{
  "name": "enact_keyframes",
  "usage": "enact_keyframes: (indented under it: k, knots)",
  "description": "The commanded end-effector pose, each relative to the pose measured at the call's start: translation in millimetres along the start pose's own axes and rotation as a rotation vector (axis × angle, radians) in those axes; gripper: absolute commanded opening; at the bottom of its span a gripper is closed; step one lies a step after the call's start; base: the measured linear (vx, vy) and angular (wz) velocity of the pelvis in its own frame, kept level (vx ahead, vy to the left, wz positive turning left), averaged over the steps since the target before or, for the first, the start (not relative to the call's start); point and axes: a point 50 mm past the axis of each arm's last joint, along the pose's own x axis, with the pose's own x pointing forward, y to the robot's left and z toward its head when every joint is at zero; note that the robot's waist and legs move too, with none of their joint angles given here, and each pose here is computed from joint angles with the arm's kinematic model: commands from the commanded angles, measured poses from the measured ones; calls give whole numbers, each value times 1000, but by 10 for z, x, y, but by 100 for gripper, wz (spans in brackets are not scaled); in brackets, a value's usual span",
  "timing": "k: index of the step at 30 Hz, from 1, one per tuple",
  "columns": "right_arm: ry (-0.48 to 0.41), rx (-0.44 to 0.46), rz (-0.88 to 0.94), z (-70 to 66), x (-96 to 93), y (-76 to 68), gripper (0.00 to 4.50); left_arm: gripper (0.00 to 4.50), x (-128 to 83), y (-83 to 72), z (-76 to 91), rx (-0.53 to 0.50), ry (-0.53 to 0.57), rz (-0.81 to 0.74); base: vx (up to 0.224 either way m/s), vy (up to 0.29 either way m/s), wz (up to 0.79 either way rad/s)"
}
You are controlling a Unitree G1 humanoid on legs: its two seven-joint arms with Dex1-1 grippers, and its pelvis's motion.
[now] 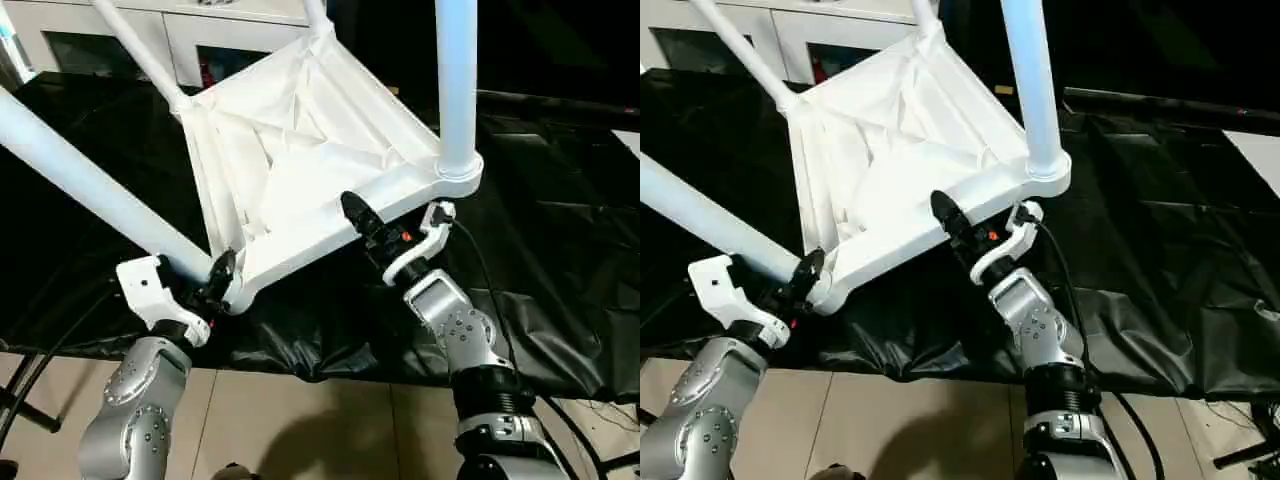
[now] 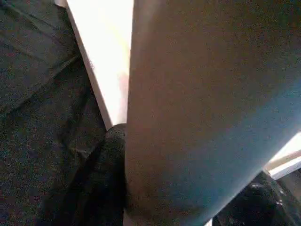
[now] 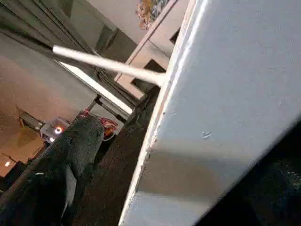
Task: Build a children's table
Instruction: Flip table
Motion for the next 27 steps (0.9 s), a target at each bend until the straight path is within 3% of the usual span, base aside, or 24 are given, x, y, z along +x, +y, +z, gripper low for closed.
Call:
enact_keyframes:
  k: [1, 18, 19, 27]
  knots:
    - [10, 16, 53, 18, 103, 105, 416, 213, 40, -228, -92, -34, 31, -140, 0, 0, 0]
    - [-24, 56, 0, 66, 105, 9, 283, 213, -47, -310, -124, 15, 26, -257, 0, 0, 0]
    - [-27, 54, -8, 77, 103, -5, 256, 213, -48, -304, -124, 26, 26, -261, 0, 0, 0]
    - [-37, 45, -27, 164, 104, -65, 226, 213, -66, -281, -137, 86, 45, -291, 0, 0, 0]
